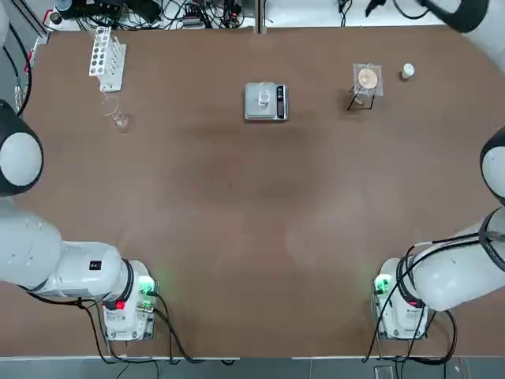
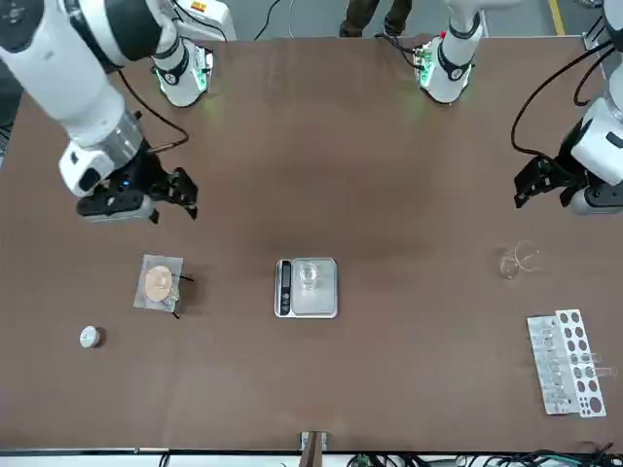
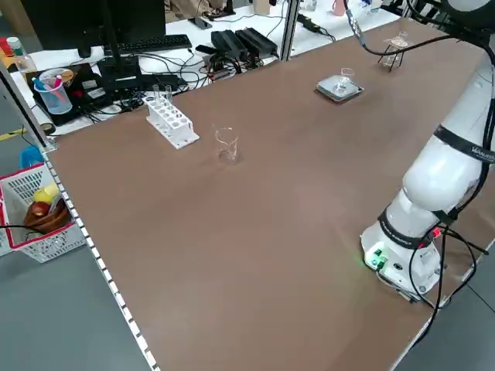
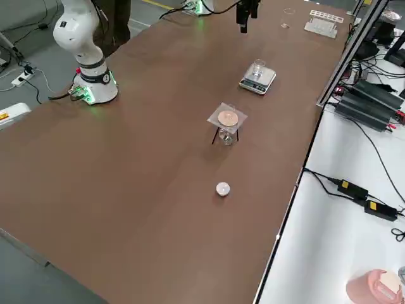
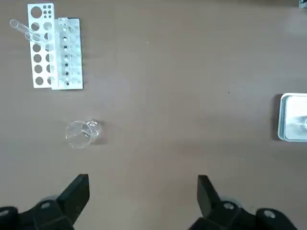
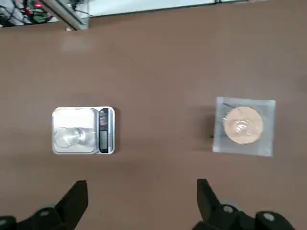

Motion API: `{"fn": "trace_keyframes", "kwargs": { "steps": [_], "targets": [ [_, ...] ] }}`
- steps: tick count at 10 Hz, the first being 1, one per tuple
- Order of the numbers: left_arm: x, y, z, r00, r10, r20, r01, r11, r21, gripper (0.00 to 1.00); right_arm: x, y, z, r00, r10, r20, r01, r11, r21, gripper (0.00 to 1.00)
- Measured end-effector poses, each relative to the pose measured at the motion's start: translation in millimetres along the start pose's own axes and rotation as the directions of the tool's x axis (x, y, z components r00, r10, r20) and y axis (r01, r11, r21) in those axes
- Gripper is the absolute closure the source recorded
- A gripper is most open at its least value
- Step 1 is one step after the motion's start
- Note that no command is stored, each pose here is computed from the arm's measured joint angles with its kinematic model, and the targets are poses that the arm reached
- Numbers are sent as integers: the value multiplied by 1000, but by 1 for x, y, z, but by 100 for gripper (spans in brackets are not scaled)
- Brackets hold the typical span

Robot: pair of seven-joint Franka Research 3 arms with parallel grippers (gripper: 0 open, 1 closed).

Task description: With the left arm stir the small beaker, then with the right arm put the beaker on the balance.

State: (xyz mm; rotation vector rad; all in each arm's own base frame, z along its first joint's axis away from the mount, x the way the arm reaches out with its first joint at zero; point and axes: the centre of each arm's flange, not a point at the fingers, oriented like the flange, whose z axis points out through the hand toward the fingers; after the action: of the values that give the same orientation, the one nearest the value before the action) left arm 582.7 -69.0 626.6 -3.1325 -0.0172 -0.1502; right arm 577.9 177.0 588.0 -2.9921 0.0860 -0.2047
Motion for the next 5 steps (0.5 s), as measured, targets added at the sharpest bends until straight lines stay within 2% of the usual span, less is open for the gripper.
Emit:
{"fn": "trace_keyframes", "kwargs": {
  "steps": [2, 5],
  "targets": [
    [0, 0, 0, 1000, -1, 0, 1, 1000, 0, 0, 8, 43, -14, 997, 72, 41, -70, 997, -41, 0],
    [0, -1, 0, 1000, -1, 0, 1, 1000, 0, 0, 13, 92, -39, 989, 139, 52, -133, 985, -113, 0]
  ]
}}
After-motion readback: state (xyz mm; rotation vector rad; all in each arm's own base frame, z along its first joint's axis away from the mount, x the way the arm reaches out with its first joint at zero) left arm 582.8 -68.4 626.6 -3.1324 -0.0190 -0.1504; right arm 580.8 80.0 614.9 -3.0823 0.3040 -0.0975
